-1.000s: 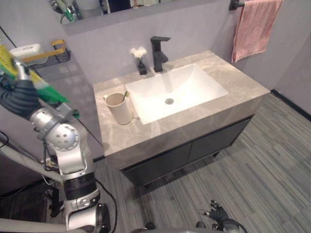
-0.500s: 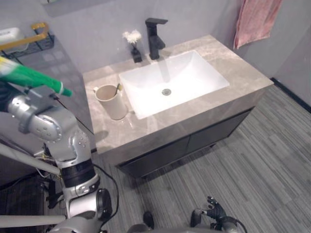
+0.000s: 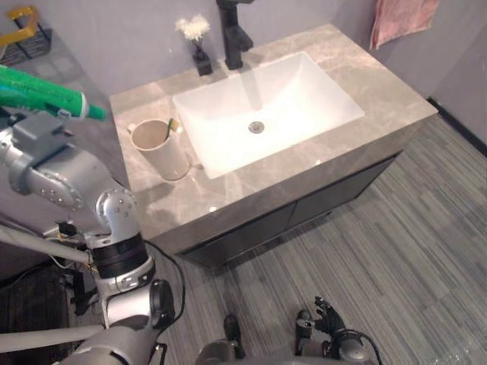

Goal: Organize washtable

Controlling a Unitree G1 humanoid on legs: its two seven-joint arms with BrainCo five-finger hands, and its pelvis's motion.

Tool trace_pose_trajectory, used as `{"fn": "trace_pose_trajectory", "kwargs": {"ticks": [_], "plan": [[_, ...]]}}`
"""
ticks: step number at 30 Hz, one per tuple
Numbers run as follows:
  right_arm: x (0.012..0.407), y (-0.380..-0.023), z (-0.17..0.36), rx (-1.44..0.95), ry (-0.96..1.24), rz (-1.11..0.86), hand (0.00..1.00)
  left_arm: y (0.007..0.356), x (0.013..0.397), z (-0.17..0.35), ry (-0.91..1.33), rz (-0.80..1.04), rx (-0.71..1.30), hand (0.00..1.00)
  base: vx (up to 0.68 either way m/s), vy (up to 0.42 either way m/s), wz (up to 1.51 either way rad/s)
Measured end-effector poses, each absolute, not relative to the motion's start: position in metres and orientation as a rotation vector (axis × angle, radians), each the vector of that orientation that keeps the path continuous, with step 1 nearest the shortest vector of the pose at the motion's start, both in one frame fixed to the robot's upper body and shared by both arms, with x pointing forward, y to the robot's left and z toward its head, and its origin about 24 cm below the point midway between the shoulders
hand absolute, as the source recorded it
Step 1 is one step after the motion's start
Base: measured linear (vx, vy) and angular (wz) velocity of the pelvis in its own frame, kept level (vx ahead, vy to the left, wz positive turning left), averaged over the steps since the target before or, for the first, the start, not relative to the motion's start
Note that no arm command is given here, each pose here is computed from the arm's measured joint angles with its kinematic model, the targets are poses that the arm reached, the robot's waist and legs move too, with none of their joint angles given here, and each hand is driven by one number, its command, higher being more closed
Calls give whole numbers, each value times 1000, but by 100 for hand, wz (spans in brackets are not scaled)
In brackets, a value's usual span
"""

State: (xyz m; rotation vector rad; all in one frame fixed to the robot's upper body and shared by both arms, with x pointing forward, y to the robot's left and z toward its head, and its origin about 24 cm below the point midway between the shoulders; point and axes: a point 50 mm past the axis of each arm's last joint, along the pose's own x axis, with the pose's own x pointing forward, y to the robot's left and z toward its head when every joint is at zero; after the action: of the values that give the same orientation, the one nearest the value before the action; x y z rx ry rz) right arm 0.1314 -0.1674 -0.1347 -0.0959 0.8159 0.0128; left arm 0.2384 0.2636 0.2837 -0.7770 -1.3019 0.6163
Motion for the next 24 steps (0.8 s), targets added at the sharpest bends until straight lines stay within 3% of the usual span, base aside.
{"fn": "trace_pose_trajectory", "kwargs": {"ticks": [24], "plan": [[145, -165, -127, -50, 752, -29, 0, 245, 243, 288, -1310, 509, -745, 100, -4, -2, -3]]}}
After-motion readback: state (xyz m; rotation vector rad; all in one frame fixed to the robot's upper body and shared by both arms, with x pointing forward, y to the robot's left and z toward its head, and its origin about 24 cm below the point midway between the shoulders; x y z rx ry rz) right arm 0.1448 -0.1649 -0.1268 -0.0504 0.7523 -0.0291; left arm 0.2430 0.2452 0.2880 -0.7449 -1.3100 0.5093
